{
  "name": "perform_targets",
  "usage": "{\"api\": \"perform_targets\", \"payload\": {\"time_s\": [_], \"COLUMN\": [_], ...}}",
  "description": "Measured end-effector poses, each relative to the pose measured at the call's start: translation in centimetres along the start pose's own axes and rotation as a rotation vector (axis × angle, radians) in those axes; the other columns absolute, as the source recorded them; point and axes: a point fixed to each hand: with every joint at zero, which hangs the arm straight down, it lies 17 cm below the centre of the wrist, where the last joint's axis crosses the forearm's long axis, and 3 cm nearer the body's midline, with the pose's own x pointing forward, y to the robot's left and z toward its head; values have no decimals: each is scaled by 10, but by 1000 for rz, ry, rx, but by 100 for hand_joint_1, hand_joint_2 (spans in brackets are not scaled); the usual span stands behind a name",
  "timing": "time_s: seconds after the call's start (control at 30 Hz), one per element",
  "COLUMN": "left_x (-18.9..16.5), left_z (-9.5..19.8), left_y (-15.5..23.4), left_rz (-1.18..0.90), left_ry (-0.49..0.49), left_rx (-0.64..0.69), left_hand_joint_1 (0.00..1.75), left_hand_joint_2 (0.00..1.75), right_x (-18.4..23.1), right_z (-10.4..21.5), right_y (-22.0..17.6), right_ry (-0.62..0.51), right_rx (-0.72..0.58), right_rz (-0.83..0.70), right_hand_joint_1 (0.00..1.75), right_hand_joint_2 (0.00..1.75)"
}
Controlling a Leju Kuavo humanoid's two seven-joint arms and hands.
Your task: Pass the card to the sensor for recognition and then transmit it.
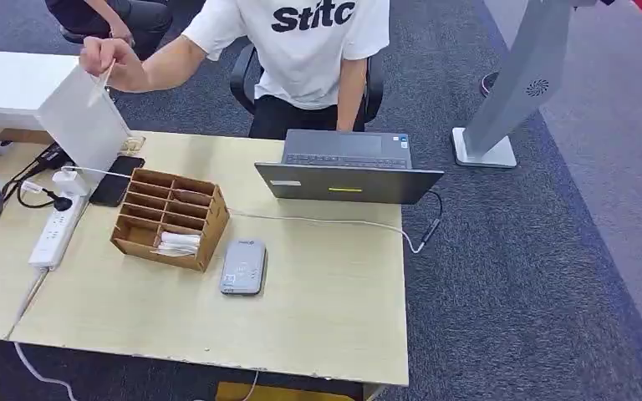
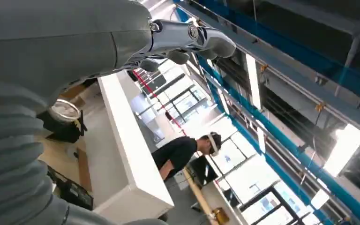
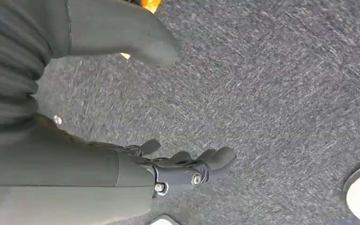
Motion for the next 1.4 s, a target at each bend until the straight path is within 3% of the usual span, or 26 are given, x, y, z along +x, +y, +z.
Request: {"api": "perform_targets", "payload": {"time_s": [0.5,0.8,0.83,0.87,1.0,1.03,1.07,1.4], "left_x": [-11,-2,-1,1,4,5,6,9], "left_z": [-65,-74,-73,-72,-62,-60,-59,-52], "left_y": [-93,-162,-170,-175,-194,-196,-198,-210], "left_rz": [-119,-204,-216,-223,-227,-226,-224,-214], "left_ry": [57,64,67,62,54,54,54,48], "left_rx": [-205,-353,-374,-389,-435,-439,-444,-477], "left_hand_joint_1": [0,0,9,40,40,161,175,175], "left_hand_joint_2": [175,175,175,175,175,175,175,175], "right_x": [-6,-2,-1,-1,-3,-3,-3,-5], "right_z": [9,18,18,19,21,22,22,23], "right_y": [15,29,30,32,34,34,34,35], "right_ry": [-16,-81,-90,-95,-102,-102,-104,-105], "right_rx": [53,104,109,113,120,121,121,126], "right_rz": [113,230,244,256,281,284,287,303], "right_hand_joint_1": [0,0,0,0,0,0,0,0], "right_hand_joint_2": [175,175,175,175,175,175,175,175]}}
